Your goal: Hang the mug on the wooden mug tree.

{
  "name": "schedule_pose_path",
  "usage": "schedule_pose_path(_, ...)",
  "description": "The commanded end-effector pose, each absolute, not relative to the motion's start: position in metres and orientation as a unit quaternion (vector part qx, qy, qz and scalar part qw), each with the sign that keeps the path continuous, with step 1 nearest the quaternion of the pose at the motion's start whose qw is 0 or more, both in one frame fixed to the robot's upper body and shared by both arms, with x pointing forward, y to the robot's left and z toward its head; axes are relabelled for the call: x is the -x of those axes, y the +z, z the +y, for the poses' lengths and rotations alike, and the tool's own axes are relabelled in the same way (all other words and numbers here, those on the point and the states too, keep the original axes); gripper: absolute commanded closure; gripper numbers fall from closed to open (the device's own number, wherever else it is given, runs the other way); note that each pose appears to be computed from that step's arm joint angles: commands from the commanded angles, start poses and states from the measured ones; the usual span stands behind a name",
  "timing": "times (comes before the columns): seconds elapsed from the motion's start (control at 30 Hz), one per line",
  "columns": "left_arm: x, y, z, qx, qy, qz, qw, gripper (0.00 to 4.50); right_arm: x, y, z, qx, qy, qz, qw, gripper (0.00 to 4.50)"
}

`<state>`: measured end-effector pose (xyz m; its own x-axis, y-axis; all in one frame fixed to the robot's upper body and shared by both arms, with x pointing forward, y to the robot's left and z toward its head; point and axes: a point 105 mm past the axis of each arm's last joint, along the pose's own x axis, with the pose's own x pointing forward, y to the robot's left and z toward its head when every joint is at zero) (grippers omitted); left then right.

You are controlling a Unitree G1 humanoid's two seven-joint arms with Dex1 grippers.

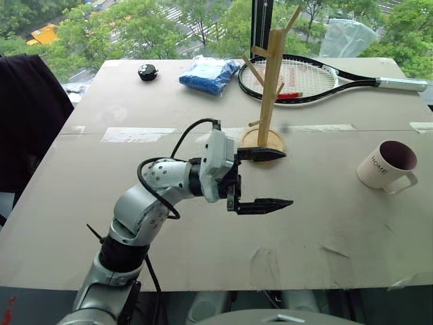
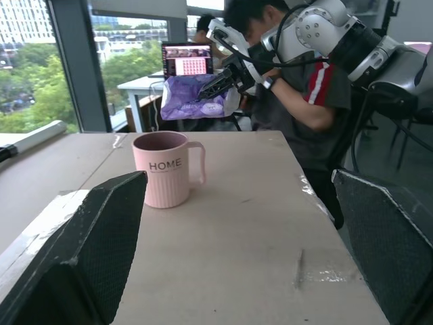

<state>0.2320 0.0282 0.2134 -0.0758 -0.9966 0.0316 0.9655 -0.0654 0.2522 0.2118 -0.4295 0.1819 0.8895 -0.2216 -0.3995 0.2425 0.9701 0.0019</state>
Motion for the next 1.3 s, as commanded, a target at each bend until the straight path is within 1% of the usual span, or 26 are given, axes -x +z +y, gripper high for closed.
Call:
schedule_pose_path(0.03, -0.227, 0.211, 0.023, -0.097, -0.754, -0.101, 0.642, 0.0, -0.204, 0.178, -0.429, -0.022, -0.121, 0.198, 0.972, 4.15)
schedule_pose_path(0.07, -0.226, 0.21, 0.022, -0.099, -0.758, -0.096, 0.637, 0.0, -0.202, 0.174, -0.43, -0.022, -0.123, 0.2, 0.972, 3.93)
schedule_pose_path(0.13, -0.226, 0.208, 0.021, -0.104, -0.765, -0.091, 0.629, 0.0, -0.198, 0.172, -0.432, -0.02, -0.13, 0.2, 0.971, 3.3)
schedule_pose_path(0.17, -0.226, 0.208, 0.02, -0.104, -0.766, -0.091, 0.627, 0.0, -0.195, 0.174, -0.434, -0.021, -0.136, 0.195, 0.971, 2.81)
schedule_pose_path(0.27, -0.226, 0.207, 0.02, -0.107, -0.77, -0.09, 0.622, 0.0, -0.189, 0.184, -0.443, 0.006, -0.165, 0.175, 0.971, 1.53)
schedule_pose_path(0.3, -0.227, 0.207, 0.02, -0.107, -0.771, -0.09, 0.622, 0.0, -0.189, 0.189, -0.445, 0.012, -0.17, 0.162, 0.972, 0.97)
schedule_pose_path(0.37, -0.227, 0.207, 0.021, -0.107, -0.771, -0.089, 0.622, 0.0, -0.189, 0.197, -0.444, 0.014, -0.169, 0.145, 0.975, 0.08)
schedule_pose_path(0.43, -0.228, 0.207, 0.022, -0.106, -0.772, -0.088, 0.621, 0.0, -0.195, 0.209, -0.43, 0.029, -0.136, 0.13, 0.982, 0.08)
schedule_pose_path(0.53, -0.229, 0.207, 0.02, -0.104, -0.773, -0.086, 0.619, 0.0, -0.208, 0.223, -0.381, 0.026, -0.044, 0.118, 0.992, 0.08)
schedule_pose_path(0.63, -0.229, 0.207, 0.019, -0.102, -0.774, -0.086, 0.619, 0.0, -0.214, 0.211, -0.336, 0.011, 0.033, 0.139, 0.99, 0.08)
schedule_pose_path(0.7, -0.229, 0.208, 0.018, -0.098, -0.772, -0.087, 0.622, 0.0, -0.218, 0.194, -0.316, -0.002, 0.047, 0.154, 0.987, 0.08)
schedule_pose_path(0.77, -0.229, 0.208, 0.016, -0.095, -0.77, -0.087, 0.624, 0.0, -0.222, 0.168, -0.301, -0.014, 0.032, 0.174, 0.984, 0.08)
schedule_pose_path(0.93, -0.229, 0.21, 0.014, -0.094, -0.766, -0.09, 0.63, 0.0, -0.225, 0.136, -0.304, -0.018, -0.034, 0.203, 0.978, 0.08)
schedule_pose_path(1.1, -0.23, 0.21, 0.014, -0.095, -0.764, -0.09, 0.631, 0.0, -0.232, 0.126, -0.31, -0.019, -0.061, 0.192, 0.979, 0.08)
schedule_pose_path(1.2, -0.23, 0.211, 0.015, -0.097, -0.762, -0.091, 0.633, 0.0, -0.24, 0.122, -0.32, -0.012, -0.089, 0.177, 0.98, 0.08)
schedule_pose_path(1.3, -0.228, 0.21, 0.015, -0.097, -0.761, -0.091, 0.635, 0.0, -0.247, 0.119, -0.325, -0.007, -0.098, 0.165, 0.981, 0.08)
